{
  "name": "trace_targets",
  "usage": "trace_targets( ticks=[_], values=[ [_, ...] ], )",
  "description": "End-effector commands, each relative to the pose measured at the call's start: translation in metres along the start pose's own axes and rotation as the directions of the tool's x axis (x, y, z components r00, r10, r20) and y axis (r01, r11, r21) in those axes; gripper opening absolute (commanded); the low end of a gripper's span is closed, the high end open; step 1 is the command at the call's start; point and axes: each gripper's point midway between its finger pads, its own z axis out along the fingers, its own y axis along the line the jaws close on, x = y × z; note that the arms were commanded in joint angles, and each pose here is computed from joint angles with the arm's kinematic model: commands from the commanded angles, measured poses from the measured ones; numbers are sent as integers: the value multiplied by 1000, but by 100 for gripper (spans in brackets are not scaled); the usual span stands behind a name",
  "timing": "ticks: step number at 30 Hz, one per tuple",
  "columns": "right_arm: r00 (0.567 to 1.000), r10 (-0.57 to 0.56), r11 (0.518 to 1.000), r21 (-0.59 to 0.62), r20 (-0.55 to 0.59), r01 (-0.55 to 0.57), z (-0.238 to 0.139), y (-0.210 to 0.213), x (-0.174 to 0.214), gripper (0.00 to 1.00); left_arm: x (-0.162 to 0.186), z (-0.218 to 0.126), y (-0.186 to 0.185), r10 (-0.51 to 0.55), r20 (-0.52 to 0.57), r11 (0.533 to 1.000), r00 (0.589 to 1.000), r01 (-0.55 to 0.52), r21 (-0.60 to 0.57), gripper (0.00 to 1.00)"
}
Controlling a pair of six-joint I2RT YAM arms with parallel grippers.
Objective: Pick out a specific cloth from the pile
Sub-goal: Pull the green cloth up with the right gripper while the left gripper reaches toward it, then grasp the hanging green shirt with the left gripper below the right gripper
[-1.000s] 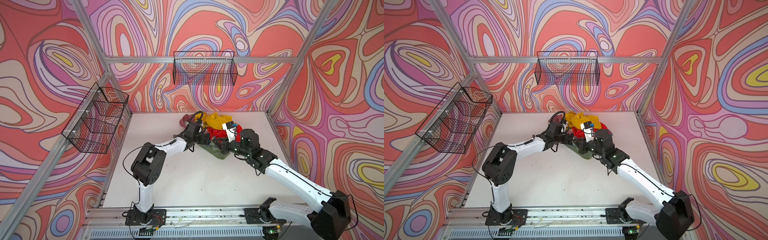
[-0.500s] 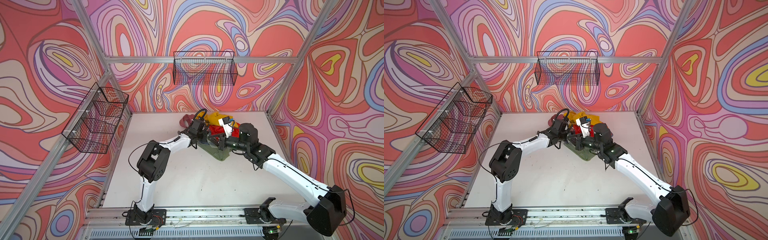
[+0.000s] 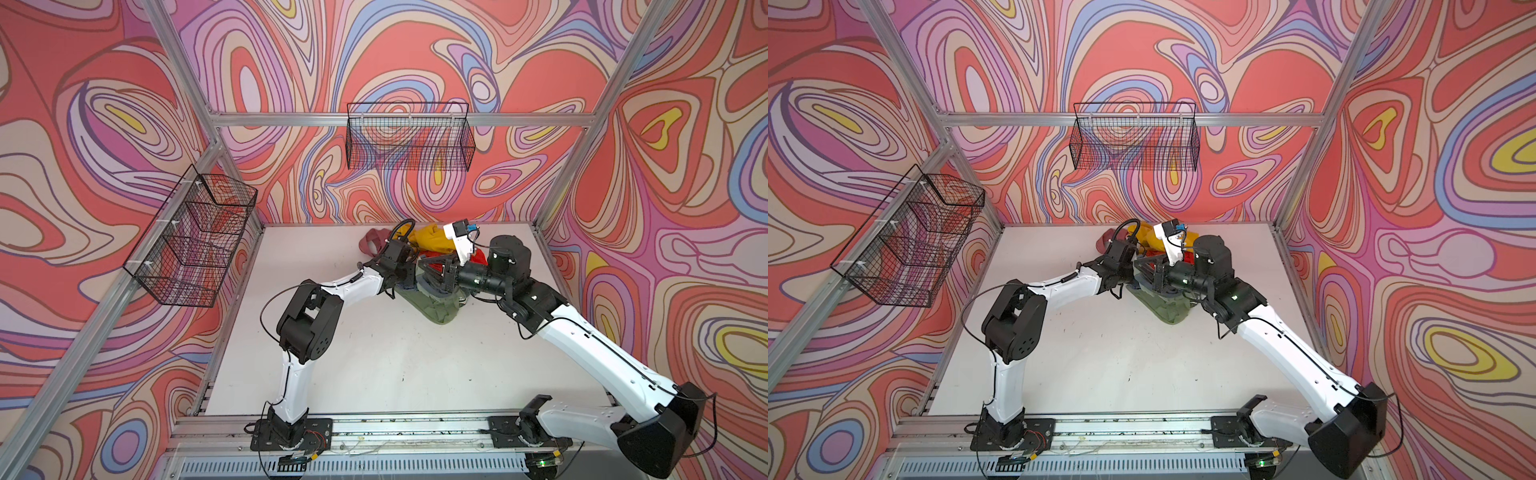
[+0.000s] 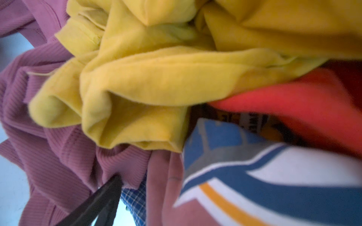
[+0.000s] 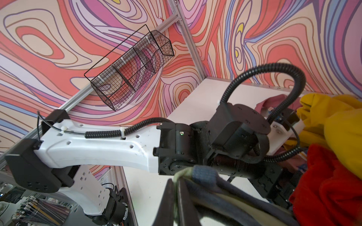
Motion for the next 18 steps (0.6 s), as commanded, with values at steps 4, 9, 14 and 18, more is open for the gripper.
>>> trace_targets(
  ticks=[4, 9, 14, 18],
  values=[
    [962, -172, 966, -157, 211, 207, -42, 77, -74, 0, 21, 14, 14, -6, -61, 998, 998, 2, -68, 100],
    [947, -209, 959, -141, 242, 247, -51, 86, -90, 0, 23, 15, 14, -7, -65, 997, 998, 3, -71, 100],
    [938, -236, 967, -30, 254, 251, -53, 73, -101, 0, 25, 16, 17, -8, -70, 997, 998, 2, -82, 100],
    [936, -269, 960, 138, 227, 243, -52, 44, -105, 0, 24, 12, 16, -11, -66, 997, 998, 5, -76, 100]
  ],
)
